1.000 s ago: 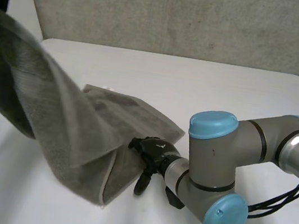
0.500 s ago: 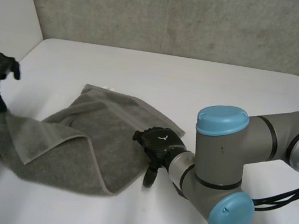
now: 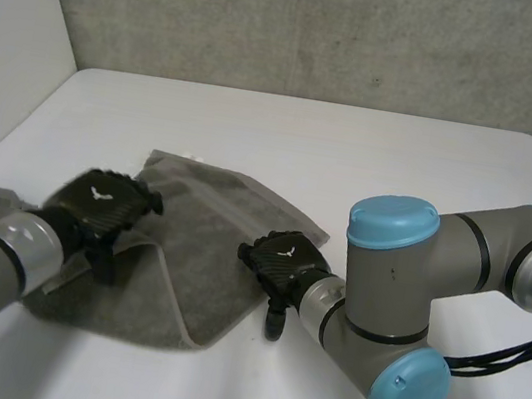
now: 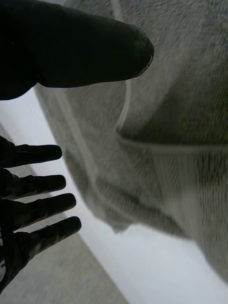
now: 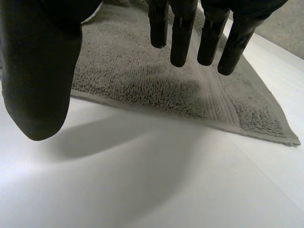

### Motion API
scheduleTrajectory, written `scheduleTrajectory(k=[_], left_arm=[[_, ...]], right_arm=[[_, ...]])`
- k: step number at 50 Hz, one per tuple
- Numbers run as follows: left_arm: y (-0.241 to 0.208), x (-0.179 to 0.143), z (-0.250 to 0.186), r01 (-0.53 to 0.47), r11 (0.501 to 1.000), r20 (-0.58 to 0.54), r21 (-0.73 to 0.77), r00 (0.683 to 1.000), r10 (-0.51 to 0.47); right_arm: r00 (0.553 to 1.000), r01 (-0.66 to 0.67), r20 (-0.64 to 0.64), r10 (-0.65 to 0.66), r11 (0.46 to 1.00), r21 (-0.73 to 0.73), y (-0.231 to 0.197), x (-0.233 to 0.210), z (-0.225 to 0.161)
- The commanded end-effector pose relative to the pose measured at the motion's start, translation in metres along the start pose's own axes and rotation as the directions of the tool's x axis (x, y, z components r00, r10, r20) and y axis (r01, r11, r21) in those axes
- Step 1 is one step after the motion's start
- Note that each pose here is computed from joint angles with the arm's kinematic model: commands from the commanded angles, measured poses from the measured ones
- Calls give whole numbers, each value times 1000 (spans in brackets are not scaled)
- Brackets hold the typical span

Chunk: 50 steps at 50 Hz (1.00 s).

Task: Fold the towel.

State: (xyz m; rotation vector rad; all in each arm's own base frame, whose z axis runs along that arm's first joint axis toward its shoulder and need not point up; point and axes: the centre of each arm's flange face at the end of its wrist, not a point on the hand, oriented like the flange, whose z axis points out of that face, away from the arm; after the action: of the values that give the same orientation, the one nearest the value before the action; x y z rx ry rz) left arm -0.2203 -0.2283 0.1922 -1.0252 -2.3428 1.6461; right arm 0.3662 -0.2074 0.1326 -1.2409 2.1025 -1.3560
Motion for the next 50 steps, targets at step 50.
scheduleTrajectory(k=[50], left_arm=[[-76, 5, -16, -305, 927, 208, 218, 943, 261]], right_arm=[[849, -487, 217, 482, 873, -34, -12, -19, -8]])
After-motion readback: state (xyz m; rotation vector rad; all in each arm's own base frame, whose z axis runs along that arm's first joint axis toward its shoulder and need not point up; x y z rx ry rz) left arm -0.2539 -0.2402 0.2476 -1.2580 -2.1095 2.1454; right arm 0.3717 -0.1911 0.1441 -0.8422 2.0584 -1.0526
